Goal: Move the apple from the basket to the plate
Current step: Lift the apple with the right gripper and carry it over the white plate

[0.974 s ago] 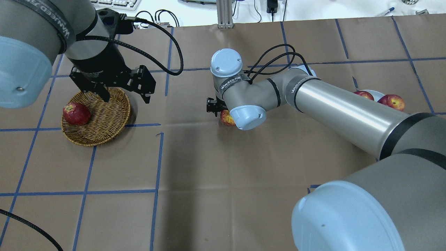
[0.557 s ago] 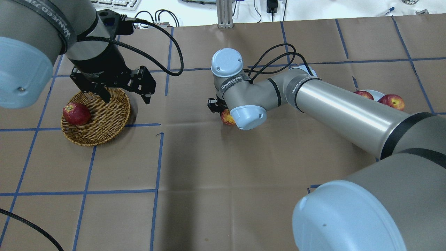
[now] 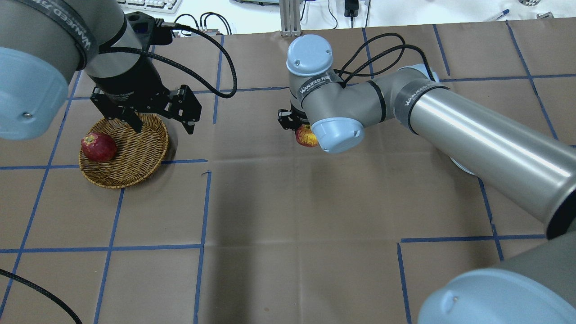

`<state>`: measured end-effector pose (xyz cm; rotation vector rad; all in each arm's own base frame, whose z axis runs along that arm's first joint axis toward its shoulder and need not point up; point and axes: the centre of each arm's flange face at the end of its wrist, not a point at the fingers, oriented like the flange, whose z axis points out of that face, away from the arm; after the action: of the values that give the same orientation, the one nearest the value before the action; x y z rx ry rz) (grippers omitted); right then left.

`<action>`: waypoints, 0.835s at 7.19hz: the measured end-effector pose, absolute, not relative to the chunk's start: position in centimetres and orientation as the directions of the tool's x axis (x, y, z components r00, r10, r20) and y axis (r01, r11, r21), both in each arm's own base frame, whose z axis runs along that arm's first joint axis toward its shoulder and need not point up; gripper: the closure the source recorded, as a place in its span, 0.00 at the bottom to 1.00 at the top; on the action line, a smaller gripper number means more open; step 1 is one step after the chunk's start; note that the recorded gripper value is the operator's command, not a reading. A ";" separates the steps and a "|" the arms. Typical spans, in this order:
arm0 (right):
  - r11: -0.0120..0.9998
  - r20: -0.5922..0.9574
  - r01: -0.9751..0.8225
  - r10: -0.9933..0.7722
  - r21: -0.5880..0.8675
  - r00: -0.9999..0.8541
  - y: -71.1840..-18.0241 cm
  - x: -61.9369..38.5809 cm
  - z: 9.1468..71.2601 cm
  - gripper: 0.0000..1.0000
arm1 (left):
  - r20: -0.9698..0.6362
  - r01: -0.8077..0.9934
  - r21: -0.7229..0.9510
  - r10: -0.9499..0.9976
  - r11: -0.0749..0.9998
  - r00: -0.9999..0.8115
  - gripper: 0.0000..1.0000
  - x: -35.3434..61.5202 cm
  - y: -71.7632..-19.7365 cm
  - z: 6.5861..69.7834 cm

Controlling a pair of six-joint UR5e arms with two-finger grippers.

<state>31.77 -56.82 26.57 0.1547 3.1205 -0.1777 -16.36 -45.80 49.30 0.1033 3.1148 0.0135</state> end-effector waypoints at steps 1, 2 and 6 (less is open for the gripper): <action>0.990 -0.007 0.096 0.096 -0.103 -0.995 -57.8 28.0 28.5 0.48 | -0.026 0.068 0.007 0.068 0.998 -0.997 0.01 -16.4 -45.7 49.4; 0.992 0.003 0.083 0.084 -0.097 -0.996 -58.7 23.6 30.4 0.49 | -0.027 0.069 0.003 0.069 0.998 -0.997 0.01 -16.4 -45.5 49.6; 0.998 0.036 0.001 0.003 -0.063 -0.999 -58.9 2.4 33.2 0.55 | -0.029 0.070 -0.008 0.070 0.998 -0.997 0.01 -16.3 -45.2 50.1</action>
<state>2.38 -58.89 33.17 0.0026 3.1765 -0.1006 -16.33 -45.22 50.10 0.1085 3.1107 -0.0135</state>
